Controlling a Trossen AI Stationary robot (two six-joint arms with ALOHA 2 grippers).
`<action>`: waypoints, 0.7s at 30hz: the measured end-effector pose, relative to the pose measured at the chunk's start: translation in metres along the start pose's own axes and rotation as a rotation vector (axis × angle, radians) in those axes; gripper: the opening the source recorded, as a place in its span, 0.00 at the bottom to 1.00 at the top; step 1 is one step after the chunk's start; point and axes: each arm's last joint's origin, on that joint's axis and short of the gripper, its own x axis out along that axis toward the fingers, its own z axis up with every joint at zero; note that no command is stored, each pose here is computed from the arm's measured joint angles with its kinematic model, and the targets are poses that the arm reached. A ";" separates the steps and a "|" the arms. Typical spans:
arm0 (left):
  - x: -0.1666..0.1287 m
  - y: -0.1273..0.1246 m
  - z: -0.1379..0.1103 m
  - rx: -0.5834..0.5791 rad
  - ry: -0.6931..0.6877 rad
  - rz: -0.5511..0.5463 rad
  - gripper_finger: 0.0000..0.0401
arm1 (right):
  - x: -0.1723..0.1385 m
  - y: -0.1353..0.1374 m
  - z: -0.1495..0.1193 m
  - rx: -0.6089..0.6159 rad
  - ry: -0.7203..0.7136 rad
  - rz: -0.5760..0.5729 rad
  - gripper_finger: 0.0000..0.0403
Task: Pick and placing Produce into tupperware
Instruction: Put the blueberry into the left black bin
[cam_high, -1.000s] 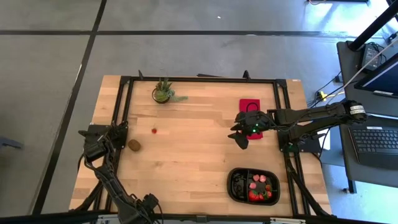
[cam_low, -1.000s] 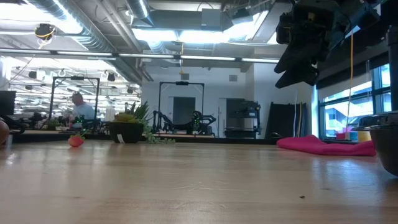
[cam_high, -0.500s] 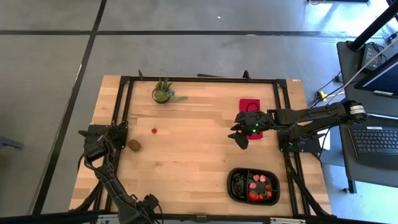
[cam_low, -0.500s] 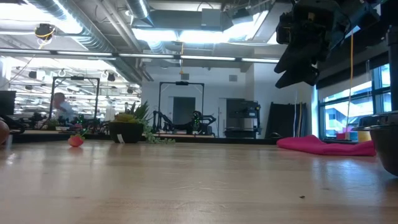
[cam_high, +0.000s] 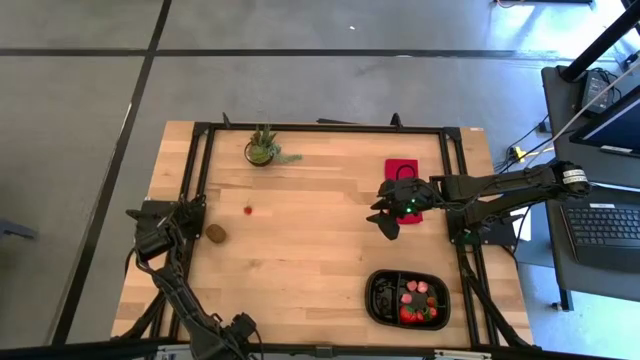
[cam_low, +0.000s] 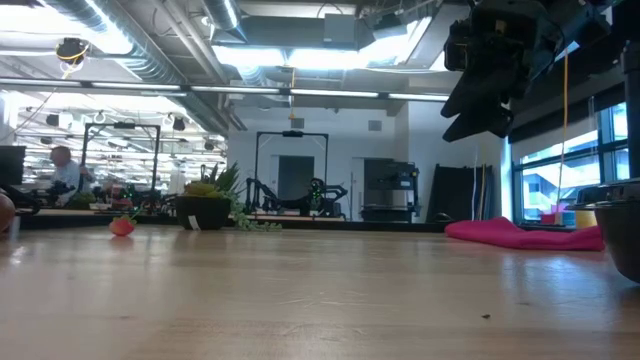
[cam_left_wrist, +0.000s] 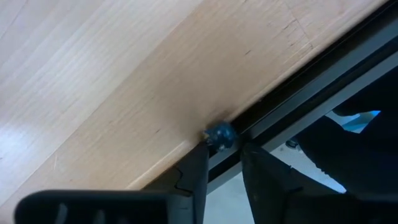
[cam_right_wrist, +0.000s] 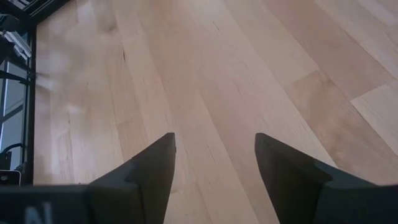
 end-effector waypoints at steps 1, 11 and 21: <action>0.000 0.000 0.000 0.000 0.000 0.000 0.21 | 0.000 0.000 0.000 0.000 0.000 0.000 0.55; 0.000 -0.001 0.001 -0.010 -0.030 -0.010 0.19 | 0.000 0.000 0.000 0.000 0.000 0.001 0.55; 0.000 -0.002 0.006 -0.024 -0.036 -0.013 0.25 | 0.000 0.000 0.000 0.000 0.000 0.001 0.55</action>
